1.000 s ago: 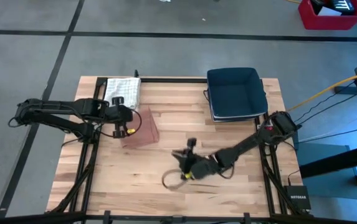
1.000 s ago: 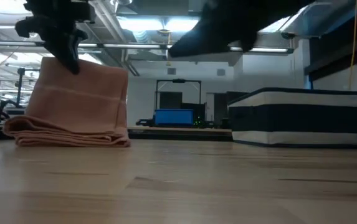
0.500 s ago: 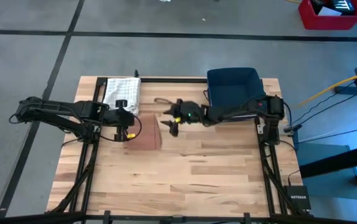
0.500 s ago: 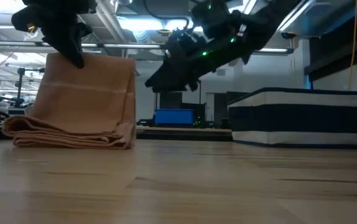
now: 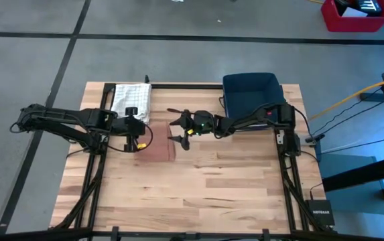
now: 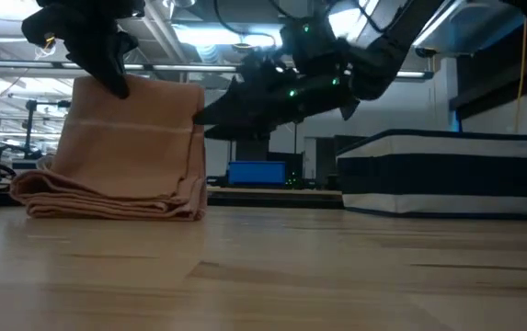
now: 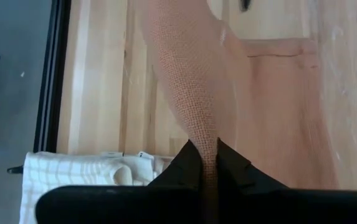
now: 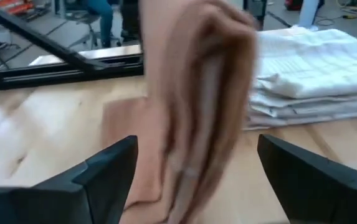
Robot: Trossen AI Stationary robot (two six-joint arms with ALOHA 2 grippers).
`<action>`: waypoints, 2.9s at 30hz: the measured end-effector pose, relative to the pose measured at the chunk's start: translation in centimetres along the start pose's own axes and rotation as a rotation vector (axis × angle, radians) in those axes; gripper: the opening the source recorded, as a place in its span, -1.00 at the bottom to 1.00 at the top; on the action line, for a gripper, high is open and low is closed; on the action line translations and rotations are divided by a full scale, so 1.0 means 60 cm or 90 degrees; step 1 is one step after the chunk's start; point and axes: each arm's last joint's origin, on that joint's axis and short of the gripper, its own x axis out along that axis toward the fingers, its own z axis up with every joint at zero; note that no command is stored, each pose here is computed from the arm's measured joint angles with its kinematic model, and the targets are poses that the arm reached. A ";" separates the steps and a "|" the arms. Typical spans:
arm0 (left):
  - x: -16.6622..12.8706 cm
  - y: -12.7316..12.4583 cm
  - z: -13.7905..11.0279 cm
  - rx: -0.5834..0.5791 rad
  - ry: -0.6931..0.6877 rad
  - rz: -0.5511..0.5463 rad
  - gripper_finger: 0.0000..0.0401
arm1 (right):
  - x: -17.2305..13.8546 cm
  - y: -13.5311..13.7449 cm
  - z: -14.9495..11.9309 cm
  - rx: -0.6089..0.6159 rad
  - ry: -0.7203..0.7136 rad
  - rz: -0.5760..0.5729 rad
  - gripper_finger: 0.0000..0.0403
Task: Fold towel
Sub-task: Put the brown towel on the top center of the table
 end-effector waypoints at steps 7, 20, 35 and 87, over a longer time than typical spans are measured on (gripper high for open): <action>0.000 0.000 0.000 0.000 0.000 0.000 -0.98 | 0.021 0.007 -0.026 0.023 -0.013 0.035 0.66; 0.000 0.000 0.004 -0.001 -0.016 0.002 -0.97 | 0.087 0.013 -0.020 0.022 -0.033 0.066 0.58; 0.000 0.001 0.006 -0.046 -0.024 0.003 -0.92 | 0.087 0.014 -0.020 -0.030 -0.034 0.033 -0.90; -0.254 0.125 0.036 -0.219 -0.224 0.274 -0.07 | 0.242 -0.227 0.101 0.306 -0.166 0.028 -0.94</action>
